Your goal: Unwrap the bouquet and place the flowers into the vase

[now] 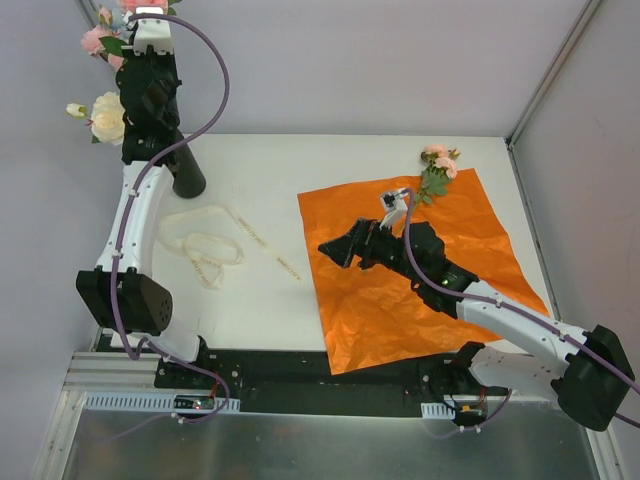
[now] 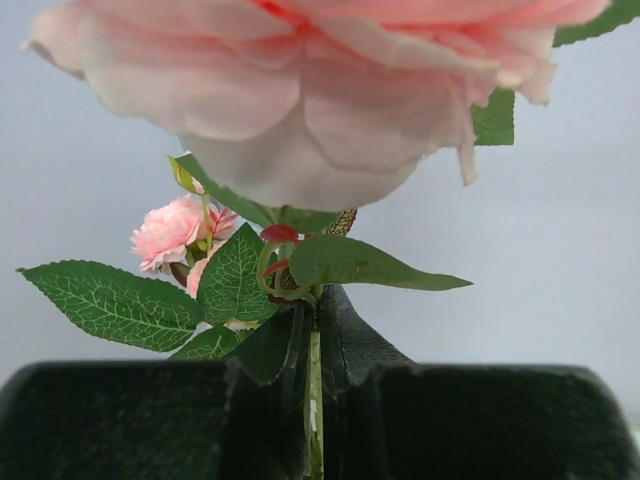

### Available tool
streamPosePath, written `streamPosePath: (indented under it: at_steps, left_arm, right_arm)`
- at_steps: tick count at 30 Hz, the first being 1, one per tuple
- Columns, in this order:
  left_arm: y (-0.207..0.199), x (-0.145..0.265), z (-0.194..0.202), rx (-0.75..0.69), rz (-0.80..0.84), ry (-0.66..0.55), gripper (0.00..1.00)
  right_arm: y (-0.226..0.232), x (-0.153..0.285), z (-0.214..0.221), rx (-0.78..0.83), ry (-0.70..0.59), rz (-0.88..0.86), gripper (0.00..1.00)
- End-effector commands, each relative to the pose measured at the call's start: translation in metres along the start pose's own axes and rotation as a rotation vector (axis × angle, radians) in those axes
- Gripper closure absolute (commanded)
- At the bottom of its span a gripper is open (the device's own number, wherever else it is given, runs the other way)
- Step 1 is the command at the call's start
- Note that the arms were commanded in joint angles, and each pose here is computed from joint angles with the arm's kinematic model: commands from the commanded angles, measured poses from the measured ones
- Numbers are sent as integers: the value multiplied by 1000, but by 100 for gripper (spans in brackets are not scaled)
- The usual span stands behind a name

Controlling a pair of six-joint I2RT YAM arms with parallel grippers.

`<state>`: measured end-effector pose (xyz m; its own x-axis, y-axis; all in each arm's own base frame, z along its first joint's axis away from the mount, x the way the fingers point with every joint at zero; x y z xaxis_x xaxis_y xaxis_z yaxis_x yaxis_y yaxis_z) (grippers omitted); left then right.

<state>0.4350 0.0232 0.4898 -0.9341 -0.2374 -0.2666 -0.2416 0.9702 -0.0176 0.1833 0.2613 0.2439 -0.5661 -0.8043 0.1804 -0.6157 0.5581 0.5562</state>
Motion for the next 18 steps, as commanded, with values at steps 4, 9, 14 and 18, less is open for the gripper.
streamPosePath:
  at_steps: [4,9,14,18]
  left_arm:
    - [14,-10,-8,43,-40,-108,100]
    - [33,-15,44,104,-126,41,100]
    - [41,-10,88,198,-148,196,100]
    - [42,-5,105,193,-161,255,95]
  right_arm:
    - [8,2,-17,24,-62,-22,1]
    - [8,2,-17,20,-63,-10,1]
    - [7,2,-17,18,-57,-2,1]
    - [5,3,-17,17,-52,12,1]
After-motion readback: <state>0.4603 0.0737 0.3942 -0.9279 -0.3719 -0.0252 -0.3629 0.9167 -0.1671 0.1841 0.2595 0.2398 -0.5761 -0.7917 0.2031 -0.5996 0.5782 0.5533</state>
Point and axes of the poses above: each gripper's point midway between its finger pads, its own x axis back along the fingers, its own y axis along the line the jaws close on, z = x × y, the point moved 6 cm from there along x, back along the fingers, and after that the axes turned 11 degrees about x, right-handed, at the moved point
